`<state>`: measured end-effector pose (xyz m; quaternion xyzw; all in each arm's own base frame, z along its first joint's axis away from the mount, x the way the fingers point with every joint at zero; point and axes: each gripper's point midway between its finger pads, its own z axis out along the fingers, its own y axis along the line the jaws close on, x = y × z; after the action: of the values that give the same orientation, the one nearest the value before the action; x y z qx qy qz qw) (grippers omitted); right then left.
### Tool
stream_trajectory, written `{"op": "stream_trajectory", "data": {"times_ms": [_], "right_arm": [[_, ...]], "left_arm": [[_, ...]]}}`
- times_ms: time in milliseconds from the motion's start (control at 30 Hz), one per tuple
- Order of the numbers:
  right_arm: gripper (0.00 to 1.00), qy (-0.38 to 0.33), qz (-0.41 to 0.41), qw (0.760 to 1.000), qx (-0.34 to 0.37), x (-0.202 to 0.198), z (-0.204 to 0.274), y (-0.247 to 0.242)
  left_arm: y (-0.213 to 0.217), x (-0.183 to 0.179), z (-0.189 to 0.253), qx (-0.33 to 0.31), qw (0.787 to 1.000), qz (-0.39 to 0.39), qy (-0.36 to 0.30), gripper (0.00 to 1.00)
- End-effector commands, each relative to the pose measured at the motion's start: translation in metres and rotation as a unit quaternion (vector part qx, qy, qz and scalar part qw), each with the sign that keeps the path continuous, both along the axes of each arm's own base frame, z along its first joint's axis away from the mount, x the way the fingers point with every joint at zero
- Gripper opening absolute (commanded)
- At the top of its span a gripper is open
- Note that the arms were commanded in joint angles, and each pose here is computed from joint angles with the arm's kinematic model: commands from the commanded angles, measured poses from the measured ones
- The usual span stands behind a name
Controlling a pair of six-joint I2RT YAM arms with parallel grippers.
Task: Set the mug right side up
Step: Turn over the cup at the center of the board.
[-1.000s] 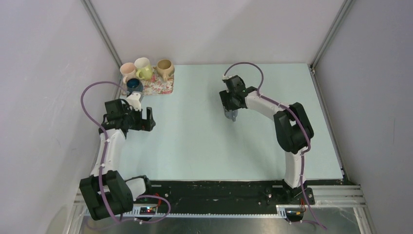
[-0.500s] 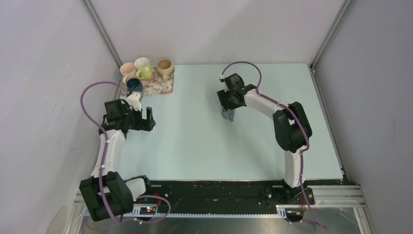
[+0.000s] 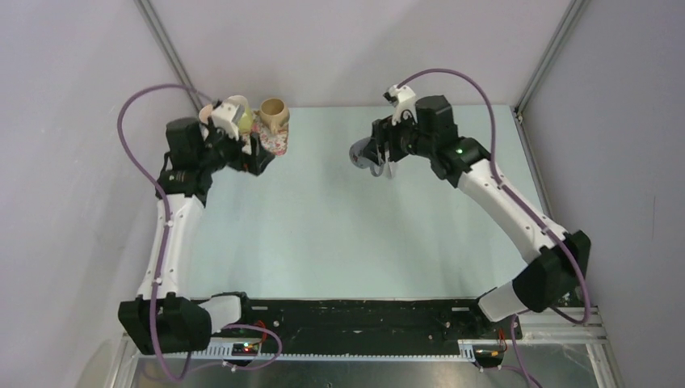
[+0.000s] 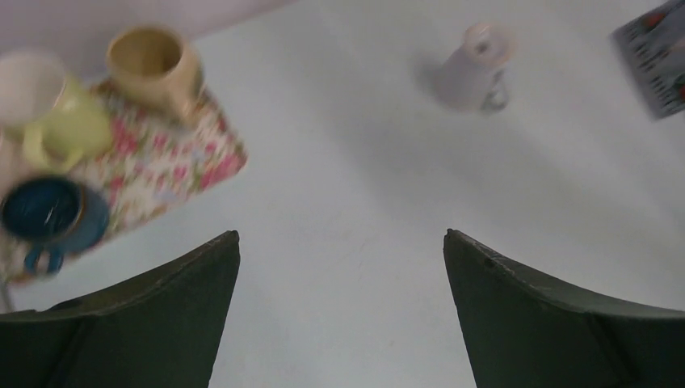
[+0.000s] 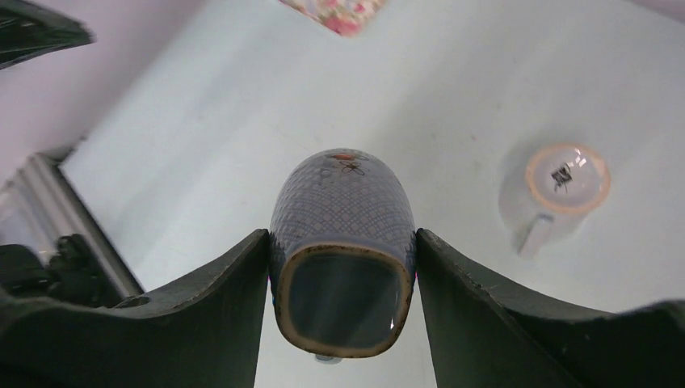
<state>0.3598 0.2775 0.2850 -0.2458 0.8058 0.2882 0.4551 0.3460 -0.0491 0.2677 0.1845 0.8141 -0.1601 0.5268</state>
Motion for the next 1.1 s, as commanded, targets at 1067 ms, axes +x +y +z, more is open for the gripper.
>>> {"op": "stream_trajectory", "data": {"times_ms": [1067], "right_arm": [[0.00, -0.015, 0.103, 0.903, 0.418, -0.058, 0.084, -0.069]], "left_arm": [[-0.289, -0.070, 0.096, -0.444, 0.756, -0.467, 0.115, 1.00]]}}
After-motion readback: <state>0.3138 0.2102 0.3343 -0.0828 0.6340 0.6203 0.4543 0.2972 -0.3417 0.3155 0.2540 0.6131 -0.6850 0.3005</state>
